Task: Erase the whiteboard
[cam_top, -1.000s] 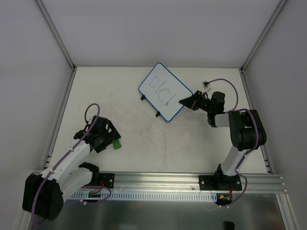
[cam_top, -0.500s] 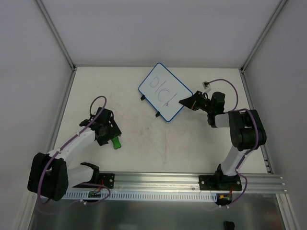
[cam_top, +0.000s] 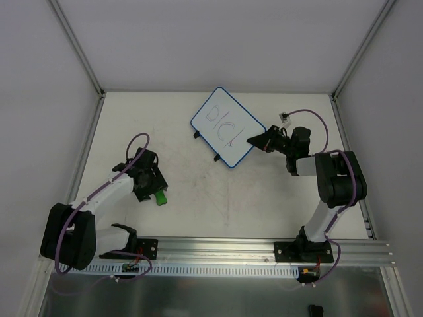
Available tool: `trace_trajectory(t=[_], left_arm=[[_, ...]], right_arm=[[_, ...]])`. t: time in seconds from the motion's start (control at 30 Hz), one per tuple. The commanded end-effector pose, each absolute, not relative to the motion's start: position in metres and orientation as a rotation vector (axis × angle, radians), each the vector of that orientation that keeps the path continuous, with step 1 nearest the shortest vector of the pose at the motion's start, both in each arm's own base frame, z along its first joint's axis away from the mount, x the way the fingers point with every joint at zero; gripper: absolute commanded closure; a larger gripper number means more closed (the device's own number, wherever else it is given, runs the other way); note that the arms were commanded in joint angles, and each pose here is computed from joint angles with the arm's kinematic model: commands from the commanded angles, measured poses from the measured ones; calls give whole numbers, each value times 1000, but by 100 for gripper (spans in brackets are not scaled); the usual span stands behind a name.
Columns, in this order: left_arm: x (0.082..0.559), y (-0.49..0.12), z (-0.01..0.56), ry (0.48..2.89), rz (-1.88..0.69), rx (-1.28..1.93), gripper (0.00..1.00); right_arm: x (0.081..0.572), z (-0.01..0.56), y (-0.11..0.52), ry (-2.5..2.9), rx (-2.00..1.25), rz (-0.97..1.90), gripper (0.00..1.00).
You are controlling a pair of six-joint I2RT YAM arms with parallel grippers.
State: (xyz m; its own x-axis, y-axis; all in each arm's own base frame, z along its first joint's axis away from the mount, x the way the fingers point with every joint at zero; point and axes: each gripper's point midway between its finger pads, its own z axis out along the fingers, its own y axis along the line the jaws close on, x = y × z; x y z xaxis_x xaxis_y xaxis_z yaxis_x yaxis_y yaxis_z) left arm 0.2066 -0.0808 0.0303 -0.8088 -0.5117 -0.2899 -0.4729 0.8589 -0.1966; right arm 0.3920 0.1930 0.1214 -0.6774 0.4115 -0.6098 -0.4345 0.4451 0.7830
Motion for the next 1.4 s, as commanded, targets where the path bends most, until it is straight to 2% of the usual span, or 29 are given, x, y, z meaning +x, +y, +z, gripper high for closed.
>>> trace_trajectory(t=[0.0, 0.27, 0.43, 0.5, 0.63, 0.67, 0.7, 0.73, 0.9, 1.17, 1.37], left_arm=[[209, -88, 33, 2719, -186, -690, 34], [208, -93, 26, 2740, -169, -668, 33], [210, -94, 24, 2737, -172, -656, 41], [211, -95, 24, 2742, -178, -647, 48], [210, -95, 22, 2748, -171, -646, 51], [211, -96, 23, 2743, -175, -645, 53], [210, -96, 22, 2746, -173, -642, 62], [210, -95, 21, 2747, -169, -647, 63], [211, -96, 24, 2740, -181, -638, 61], [215, -99, 30, 2727, -209, -614, 46], [217, -102, 36, 2719, -237, -609, 48]], right_arm=[[392, 157, 198, 1742, -151, 1357, 100], [393, 157, 197, 1740, -150, 1359, 100], [393, 157, 197, 1738, -144, 1368, 100], [393, 157, 198, 1735, -145, 1373, 100], [393, 159, 196, 1731, -143, 1373, 100], [392, 158, 196, 1732, -140, 1375, 100], [393, 159, 195, 1728, -138, 1371, 100], [393, 160, 195, 1726, -140, 1370, 100], [393, 161, 194, 1720, -133, 1377, 100], [393, 162, 195, 1715, -141, 1390, 100], [393, 161, 195, 1713, -140, 1392, 100]])
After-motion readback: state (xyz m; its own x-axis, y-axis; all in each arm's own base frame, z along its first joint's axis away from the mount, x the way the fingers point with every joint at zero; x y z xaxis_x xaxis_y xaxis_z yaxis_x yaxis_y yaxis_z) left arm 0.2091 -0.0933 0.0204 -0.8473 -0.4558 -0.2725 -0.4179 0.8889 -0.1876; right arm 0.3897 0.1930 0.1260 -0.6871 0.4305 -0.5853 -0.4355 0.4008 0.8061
